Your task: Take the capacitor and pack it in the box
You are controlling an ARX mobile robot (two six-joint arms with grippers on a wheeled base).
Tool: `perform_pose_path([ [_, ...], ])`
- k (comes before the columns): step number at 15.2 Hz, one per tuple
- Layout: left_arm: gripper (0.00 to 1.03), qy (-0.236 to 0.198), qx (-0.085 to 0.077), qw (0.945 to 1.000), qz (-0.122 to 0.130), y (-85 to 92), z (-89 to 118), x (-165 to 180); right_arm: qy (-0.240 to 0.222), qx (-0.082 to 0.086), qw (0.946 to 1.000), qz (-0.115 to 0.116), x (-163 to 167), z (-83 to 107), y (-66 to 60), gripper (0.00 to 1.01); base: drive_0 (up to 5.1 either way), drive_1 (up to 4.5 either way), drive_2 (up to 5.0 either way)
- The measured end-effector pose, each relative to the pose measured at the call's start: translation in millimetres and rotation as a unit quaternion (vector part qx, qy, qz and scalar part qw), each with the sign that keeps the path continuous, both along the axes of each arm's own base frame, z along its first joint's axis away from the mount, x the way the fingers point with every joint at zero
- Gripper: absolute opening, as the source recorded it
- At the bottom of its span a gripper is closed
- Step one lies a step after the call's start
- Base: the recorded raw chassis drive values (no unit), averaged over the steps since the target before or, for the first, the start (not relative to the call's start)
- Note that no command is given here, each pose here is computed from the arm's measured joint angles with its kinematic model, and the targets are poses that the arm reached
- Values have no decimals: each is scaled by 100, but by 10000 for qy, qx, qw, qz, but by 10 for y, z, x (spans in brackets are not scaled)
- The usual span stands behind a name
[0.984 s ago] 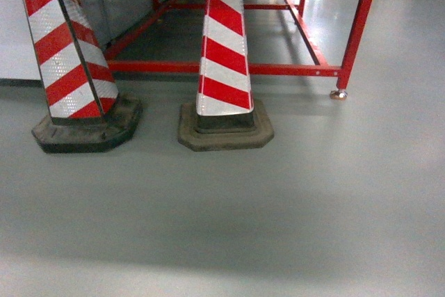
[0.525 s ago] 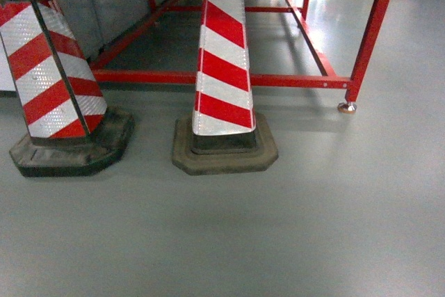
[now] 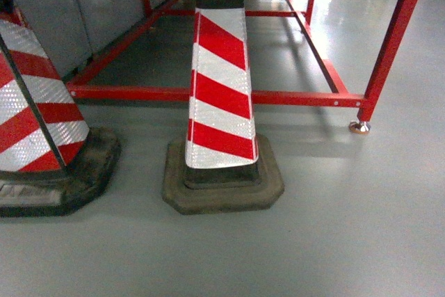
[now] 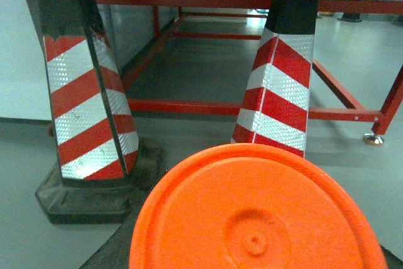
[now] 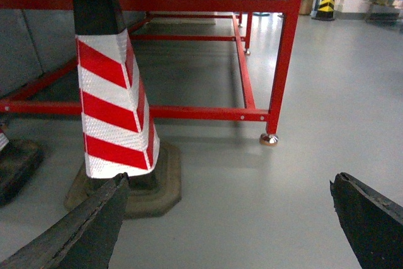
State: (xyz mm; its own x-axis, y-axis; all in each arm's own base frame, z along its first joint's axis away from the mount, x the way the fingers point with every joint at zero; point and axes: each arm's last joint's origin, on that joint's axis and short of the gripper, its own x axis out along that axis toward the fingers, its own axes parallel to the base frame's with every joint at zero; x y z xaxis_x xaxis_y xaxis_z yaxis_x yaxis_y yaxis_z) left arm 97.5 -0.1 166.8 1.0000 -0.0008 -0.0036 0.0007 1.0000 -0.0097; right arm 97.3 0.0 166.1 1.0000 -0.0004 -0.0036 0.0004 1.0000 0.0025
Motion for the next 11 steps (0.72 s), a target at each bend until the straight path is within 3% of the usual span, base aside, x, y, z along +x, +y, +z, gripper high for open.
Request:
perform_pose_path([
  [5, 43, -15, 0, 10000, 2, 0, 3, 0, -31, 0, 10000, 2, 0, 6, 0, 98, -3, 401, -407],
  [11, 43, -8, 0, 10000, 2, 0, 1, 0, -27, 0, 10000, 2, 0, 5, 0, 98, 0, 0, 0],
])
